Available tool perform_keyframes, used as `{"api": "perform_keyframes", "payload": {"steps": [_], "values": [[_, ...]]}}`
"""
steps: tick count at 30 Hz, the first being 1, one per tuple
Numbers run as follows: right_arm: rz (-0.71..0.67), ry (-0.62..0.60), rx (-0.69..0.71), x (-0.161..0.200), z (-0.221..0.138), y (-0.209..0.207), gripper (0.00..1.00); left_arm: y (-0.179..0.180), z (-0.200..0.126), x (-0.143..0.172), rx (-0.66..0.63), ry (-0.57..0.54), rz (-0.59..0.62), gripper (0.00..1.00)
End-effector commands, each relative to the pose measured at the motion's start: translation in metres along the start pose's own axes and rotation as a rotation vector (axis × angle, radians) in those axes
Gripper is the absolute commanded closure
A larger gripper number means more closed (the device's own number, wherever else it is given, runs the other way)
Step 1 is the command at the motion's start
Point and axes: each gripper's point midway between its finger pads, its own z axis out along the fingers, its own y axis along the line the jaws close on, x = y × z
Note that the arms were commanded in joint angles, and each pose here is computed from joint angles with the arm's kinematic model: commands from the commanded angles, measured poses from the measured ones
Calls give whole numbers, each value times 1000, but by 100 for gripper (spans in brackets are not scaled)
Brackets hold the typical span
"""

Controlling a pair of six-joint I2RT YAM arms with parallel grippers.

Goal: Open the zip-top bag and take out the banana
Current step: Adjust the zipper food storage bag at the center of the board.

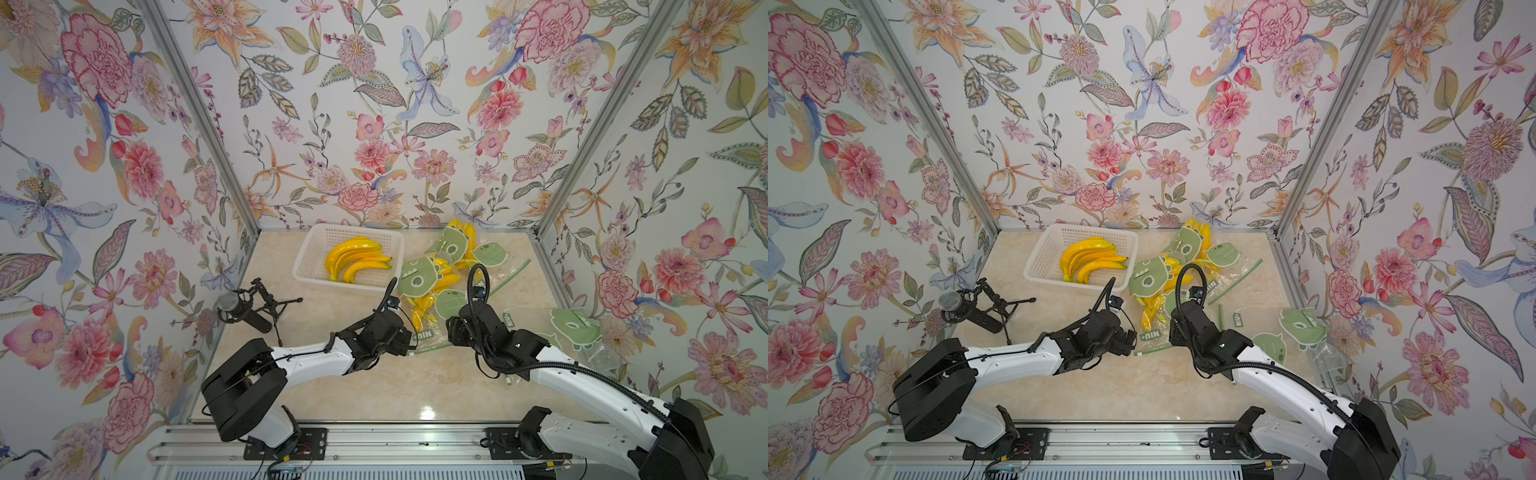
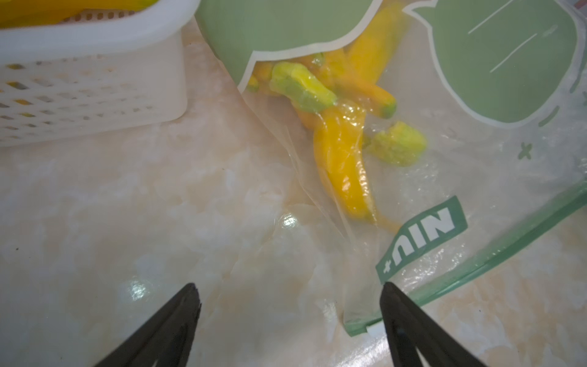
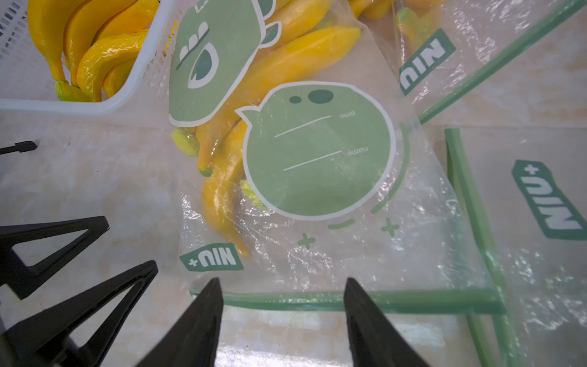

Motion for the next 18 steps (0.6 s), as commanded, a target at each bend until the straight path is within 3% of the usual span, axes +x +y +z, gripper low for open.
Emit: {"api": "perform_keyframes", "payload": {"steps": [1,5,10,13,18], "values": [[-80,25,149,14,0,-32,38,-27,12,2,88,5,-6,10],[-100,2,150,9,-2,-33,35,-31,31,15,77,69,-3,18],[-188,-33,71,3,-2,-20,31,-28,44,23,41,111,2,48],[-282,-89,-10,4,-1,-9,31,-23,40,18,8,104,-1,71],[-418,-209,-179,10,-5,24,30,-17,26,9,-8,78,8,88]]}}
